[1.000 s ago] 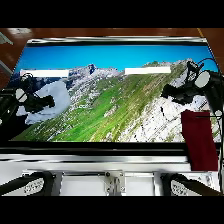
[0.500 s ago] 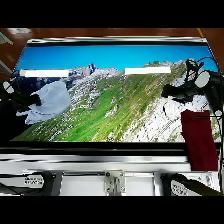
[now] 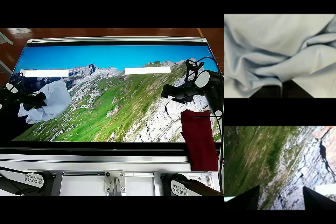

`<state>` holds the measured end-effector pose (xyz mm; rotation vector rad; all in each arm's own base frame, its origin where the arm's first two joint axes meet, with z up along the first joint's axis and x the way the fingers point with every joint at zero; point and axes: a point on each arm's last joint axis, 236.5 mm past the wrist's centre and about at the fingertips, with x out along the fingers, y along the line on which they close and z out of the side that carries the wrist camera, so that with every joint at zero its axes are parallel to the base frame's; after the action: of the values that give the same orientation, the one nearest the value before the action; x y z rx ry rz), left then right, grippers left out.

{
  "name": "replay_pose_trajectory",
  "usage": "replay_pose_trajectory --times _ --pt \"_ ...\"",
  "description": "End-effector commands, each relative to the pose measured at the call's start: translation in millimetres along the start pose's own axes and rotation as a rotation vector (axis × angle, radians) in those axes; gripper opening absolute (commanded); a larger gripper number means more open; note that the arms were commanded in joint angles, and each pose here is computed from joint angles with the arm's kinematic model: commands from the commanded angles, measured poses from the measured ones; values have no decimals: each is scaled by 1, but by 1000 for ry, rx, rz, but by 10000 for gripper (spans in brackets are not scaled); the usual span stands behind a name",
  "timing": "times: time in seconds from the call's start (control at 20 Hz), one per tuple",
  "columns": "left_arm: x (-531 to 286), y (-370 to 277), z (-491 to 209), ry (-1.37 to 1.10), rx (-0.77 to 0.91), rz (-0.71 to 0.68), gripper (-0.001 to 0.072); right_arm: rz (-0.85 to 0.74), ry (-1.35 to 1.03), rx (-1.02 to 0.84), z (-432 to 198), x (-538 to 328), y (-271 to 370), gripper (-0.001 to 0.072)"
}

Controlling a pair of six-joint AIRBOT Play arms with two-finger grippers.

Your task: Fold the shirts.

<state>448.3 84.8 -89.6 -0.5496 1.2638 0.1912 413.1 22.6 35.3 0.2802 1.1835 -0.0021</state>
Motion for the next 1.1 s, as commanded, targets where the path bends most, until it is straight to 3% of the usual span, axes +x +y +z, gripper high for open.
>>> replay_pose_trajectory --times 0.0,0.2,0.45,0.7,0.9,0.95,1.0,1.05 --pt "-31 -30 -5 -2 125 -60 36 -1 22 -1 -5 0 0 650" --pt "-149 -132 -21 -203 370 -221 36 3 33 -34 -8 0 0 649" --pt "-251 -273 -140 -252 591 -539 35 36 179 -69 -42 -4 7 650" --pt "-209 -364 -265 -115 609 -721 35 30 264 -128 -62 -9 3 649" --pt "-114 -384 -324 -6 538 -671 36 16 281 -146 -65 -10 -1 649" --pt "-92 -381 -326 12 539 -637 76 16 283 -148 -66 -10 -1 649" --pt "-76 -378 -323 15 558 -607 489 16 289 -149 -67 -10 -1 649" --pt "-69 -372 -314 34 547 -579 704 16 296 -153 -69 -11 -2 649"
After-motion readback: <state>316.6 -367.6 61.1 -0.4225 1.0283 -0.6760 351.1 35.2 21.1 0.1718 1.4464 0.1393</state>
